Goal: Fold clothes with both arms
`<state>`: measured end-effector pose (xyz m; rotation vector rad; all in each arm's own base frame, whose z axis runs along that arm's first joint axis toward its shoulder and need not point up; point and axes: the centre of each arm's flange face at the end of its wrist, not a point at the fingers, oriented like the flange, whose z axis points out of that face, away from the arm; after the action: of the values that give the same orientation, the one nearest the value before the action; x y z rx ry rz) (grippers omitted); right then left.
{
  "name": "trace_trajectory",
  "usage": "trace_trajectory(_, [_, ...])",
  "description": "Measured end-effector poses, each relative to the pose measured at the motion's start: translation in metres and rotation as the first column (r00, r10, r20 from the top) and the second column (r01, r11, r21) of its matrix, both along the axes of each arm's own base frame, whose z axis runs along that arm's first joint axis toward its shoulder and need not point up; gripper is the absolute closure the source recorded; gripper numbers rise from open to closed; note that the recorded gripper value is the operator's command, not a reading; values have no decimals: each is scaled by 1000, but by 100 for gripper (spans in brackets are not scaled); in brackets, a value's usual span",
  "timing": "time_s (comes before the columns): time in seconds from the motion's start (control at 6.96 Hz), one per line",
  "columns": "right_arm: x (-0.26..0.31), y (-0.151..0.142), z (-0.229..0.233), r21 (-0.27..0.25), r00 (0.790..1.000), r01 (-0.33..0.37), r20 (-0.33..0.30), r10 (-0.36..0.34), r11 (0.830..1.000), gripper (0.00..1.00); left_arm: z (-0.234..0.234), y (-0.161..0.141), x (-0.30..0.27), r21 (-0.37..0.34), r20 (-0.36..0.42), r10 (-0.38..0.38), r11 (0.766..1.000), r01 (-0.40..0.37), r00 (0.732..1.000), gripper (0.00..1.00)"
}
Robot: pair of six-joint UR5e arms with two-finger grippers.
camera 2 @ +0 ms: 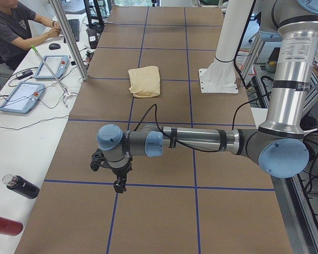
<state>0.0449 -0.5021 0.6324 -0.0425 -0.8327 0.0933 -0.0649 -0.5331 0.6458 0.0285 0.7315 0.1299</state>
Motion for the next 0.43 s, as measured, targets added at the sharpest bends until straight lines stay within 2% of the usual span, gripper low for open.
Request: trace_trajectory(0.43, [0,-1,-2,-2,1000,-5,0,5,1000,0,3,3,-1,5,-1,-3,1000,3,1000,0])
